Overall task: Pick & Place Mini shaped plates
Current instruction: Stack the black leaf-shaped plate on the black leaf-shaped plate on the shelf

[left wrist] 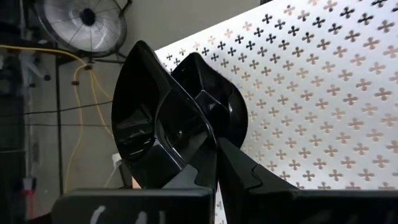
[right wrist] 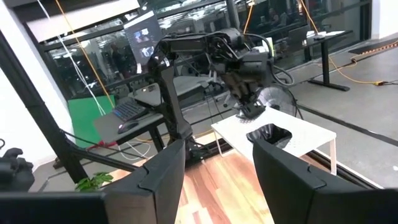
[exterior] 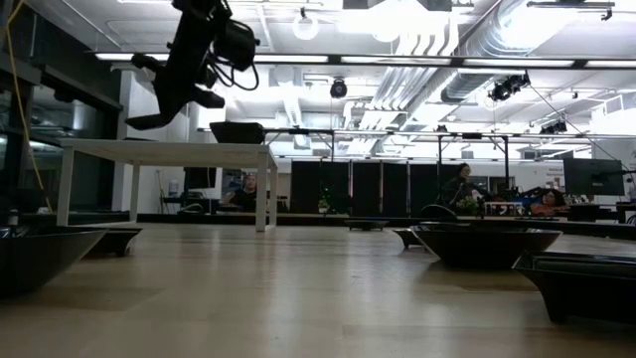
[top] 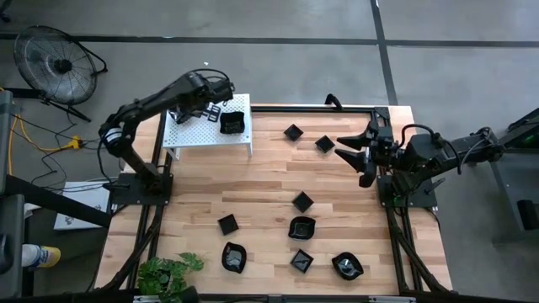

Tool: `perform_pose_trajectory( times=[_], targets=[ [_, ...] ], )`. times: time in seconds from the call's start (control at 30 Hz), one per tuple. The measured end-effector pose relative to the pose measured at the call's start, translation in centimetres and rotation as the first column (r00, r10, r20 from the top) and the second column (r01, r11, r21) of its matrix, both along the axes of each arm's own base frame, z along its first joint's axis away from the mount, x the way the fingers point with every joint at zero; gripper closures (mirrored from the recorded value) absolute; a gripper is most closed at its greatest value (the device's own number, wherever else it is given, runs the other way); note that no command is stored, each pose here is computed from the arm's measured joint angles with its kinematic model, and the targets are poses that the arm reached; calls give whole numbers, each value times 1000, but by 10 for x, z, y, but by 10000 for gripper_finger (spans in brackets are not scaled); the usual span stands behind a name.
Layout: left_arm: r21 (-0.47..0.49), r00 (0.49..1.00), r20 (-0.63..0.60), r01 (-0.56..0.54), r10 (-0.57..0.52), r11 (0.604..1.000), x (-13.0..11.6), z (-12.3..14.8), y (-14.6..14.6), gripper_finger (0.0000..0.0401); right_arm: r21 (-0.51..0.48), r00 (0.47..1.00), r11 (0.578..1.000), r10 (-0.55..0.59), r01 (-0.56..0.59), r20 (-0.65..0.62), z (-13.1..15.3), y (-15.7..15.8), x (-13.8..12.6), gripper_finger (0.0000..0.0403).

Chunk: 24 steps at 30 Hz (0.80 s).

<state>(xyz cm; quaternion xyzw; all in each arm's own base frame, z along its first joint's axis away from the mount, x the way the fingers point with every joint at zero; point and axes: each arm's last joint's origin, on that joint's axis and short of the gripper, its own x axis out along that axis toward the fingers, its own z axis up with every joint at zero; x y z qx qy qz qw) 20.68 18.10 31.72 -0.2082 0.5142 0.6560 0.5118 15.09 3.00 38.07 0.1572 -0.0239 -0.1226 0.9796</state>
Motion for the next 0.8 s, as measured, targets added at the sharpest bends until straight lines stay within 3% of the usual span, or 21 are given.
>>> perform_pose_trajectory(
  times=[0.33,0.8],
  targets=[
    [-56,999,-25,-27,26,998,-1,-13,16,400,-4,1000,1000,0,0,-14,-1,0,0,218],
    [-64,1000,-7,-9,9,998,-3,-13,23,400,-7,1000,1000,-3,3,-21,-2,0,0,219]
  ],
)
